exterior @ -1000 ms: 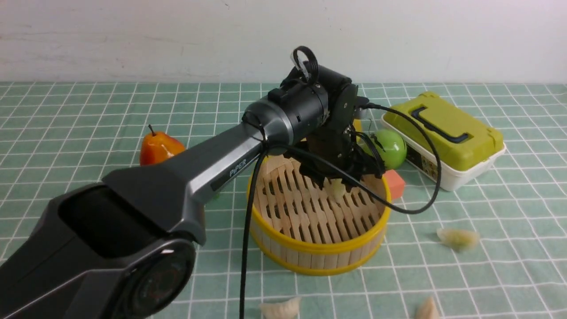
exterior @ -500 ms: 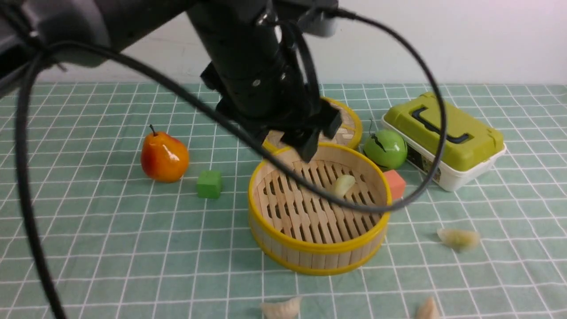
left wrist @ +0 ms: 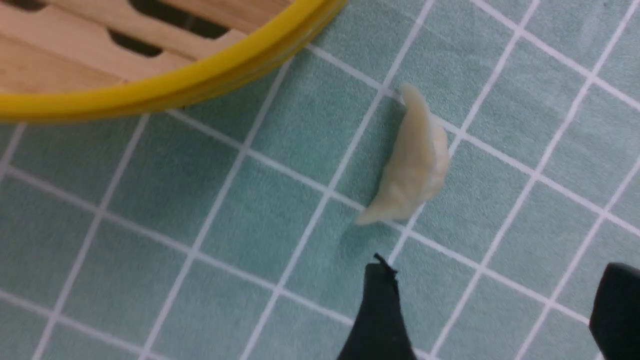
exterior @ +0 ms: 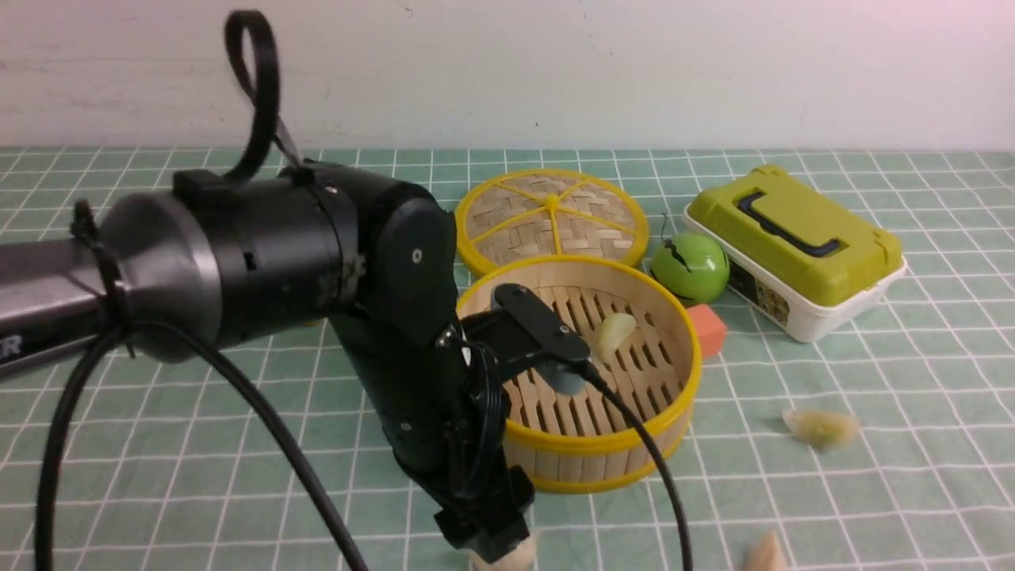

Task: Put the dumplings into the steamer on the table with the blue tablecloth.
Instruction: 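Reach for and grasp a dumpling on the table with the left gripper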

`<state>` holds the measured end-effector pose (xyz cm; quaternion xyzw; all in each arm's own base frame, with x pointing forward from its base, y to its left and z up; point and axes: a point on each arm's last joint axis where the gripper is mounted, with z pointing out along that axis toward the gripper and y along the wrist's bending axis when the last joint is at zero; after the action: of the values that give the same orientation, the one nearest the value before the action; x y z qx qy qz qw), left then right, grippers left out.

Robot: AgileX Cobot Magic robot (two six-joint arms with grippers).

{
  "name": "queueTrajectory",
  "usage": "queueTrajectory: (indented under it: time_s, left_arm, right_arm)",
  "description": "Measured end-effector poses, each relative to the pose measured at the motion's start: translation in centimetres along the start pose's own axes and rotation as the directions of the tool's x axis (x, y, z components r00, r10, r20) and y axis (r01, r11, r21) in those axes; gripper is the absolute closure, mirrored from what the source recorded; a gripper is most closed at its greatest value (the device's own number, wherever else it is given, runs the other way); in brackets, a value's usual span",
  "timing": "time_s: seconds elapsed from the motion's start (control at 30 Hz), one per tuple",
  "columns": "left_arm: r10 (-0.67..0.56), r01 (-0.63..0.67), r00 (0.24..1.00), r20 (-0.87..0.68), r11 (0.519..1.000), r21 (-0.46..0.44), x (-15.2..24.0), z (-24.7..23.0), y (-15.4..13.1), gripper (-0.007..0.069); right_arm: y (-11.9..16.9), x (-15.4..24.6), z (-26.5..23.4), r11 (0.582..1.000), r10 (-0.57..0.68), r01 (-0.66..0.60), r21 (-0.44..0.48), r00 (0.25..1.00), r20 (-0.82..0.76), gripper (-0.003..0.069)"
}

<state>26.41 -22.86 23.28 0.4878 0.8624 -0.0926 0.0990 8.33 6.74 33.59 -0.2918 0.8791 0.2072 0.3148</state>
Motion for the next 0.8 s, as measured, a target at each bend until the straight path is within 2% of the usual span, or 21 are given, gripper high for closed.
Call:
queueTrajectory:
  time_s: [0.27,0.4,0.5,0.67,0.8]
  left_arm:
    - [0.026,-0.022,0.997,-0.073,0.998,0.061,-0.4,6.0,0.8,0.0109]
    - [0.028,-0.023,0.996,-0.088,0.998,0.059,-0.3,7.2,1.0,0.0141]
    - [0.031,-0.027,0.996,-0.082,0.999,0.047,-0.4,7.2,1.2,0.0211]
    - [0.019,-0.016,0.997,-0.078,0.999,0.036,-0.4,7.3,1.3,0.0456]
    - [-0.052,0.054,0.996,-0.078,0.998,0.030,-0.4,7.1,1.3,0.0454]
  right_arm:
    - [-0.1,0.1,0.1,1.000,-0.001,0.001,0.005,1.000,-0.003,0.0587]
    - [-0.1,0.1,0.2,1.000,-0.002,0.002,0.009,1.000,-0.006,0.0583]
    - [-0.1,0.2,0.2,1.000,-0.002,0.002,0.009,1.000,-0.007,0.0580]
    - [-0.2,0.2,0.2,1.000,-0.005,0.005,0.015,1.000,-0.008,0.0575]
    - [-0.2,0.2,0.2,1.000,-0.005,0.005,0.015,1.000,-0.008,0.0571]
